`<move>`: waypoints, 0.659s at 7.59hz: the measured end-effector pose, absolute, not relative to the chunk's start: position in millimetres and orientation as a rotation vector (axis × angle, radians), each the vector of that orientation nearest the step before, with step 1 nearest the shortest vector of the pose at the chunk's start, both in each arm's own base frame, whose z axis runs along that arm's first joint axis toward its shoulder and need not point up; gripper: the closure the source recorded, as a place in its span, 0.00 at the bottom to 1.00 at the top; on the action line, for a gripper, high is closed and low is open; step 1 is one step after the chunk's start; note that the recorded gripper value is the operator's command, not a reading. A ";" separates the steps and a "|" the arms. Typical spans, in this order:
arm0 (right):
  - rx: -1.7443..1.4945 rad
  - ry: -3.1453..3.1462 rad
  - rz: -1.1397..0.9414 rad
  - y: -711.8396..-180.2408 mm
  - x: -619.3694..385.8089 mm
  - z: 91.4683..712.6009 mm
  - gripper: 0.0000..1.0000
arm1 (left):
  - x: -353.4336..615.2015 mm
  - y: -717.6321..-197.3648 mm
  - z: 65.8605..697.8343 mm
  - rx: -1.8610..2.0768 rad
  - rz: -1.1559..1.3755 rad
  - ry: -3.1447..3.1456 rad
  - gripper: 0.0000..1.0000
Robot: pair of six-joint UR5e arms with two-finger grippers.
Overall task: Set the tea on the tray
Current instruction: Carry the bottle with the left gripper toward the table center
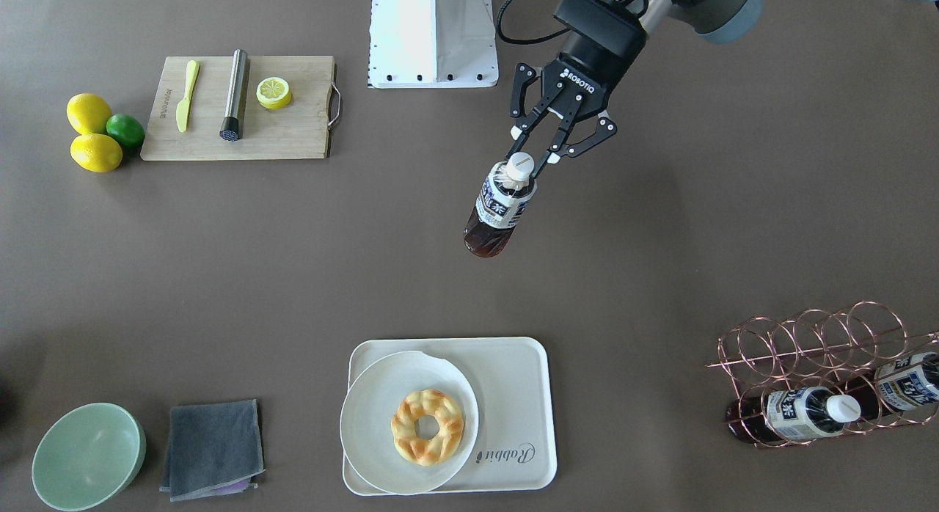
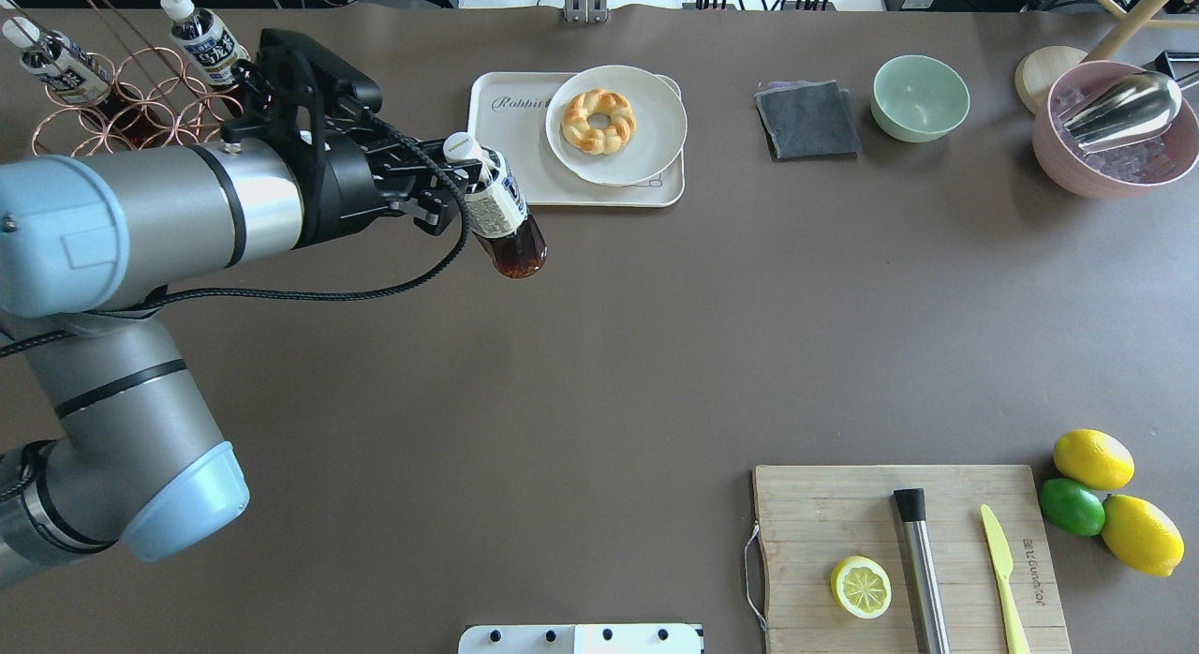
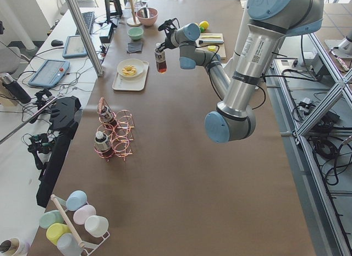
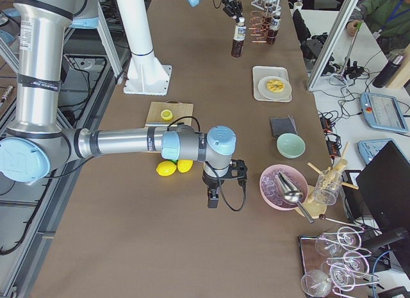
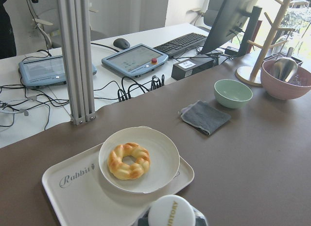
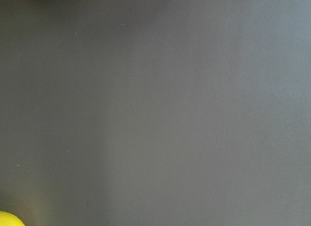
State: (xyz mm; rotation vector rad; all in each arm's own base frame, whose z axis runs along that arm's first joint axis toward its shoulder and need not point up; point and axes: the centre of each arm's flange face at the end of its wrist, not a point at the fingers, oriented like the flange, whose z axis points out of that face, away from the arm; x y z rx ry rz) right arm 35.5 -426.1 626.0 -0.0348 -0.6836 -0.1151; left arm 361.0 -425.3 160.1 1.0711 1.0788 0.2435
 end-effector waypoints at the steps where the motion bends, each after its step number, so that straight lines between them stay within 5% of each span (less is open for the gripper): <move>1: -0.034 -0.687 -0.115 -426.3 35.1 625.4 0.00 | 384.0 -419.1 148.2 1.071 0.237 1.034 1.00; 5: -0.032 -0.690 -0.115 -426.8 34.9 623.8 0.00 | 449.2 -378.4 126.0 1.072 0.295 0.895 1.00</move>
